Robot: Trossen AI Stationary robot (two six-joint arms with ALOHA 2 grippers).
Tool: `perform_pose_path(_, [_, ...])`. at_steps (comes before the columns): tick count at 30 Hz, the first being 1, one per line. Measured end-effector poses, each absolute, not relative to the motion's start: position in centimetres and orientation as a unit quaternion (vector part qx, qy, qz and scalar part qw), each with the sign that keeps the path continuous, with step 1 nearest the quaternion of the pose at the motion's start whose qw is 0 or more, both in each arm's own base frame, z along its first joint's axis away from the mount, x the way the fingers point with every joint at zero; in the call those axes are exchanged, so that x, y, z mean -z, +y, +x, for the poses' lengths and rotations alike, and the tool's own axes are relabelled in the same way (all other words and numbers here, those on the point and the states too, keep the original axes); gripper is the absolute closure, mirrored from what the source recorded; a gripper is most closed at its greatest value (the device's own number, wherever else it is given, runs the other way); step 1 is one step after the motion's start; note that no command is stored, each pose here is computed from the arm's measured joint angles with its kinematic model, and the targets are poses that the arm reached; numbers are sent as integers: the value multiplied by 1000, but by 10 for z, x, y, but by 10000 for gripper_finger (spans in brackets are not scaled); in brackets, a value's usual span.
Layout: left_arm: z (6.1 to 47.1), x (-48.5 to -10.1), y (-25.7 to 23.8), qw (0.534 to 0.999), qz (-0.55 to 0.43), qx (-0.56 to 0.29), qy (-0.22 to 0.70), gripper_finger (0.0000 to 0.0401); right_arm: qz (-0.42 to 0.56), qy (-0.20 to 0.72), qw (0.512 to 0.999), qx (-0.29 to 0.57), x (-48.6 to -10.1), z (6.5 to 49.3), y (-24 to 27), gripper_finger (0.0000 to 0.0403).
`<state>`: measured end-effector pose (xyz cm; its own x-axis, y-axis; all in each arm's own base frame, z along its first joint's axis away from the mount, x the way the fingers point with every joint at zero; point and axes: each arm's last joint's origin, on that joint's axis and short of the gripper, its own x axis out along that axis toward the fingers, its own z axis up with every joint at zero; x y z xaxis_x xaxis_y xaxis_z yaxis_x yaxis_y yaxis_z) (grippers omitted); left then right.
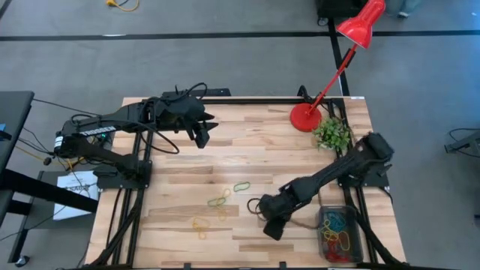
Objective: Pick and place items into bin
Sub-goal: Put the red rubber band into the black bin
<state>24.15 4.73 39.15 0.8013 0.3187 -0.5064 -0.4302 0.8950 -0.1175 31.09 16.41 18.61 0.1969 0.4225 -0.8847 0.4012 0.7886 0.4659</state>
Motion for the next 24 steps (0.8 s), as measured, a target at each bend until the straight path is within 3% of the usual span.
perform_pose_path(5, [242, -393, 47, 945, -114, -198, 235, 262, 390, 603, 694, -51, -241, 291, 156, 398])
perform_pose_path(11, [244, -396, 48, 949, -106, -195, 222, 262, 446, 582, 679, -31, -285, 252, 162, 401])
perform_pose_path(24, [248, -406, 50, 959, -86, -211, 168, 262, 484, 672, 558, 51, -293, 176, 217, 402])
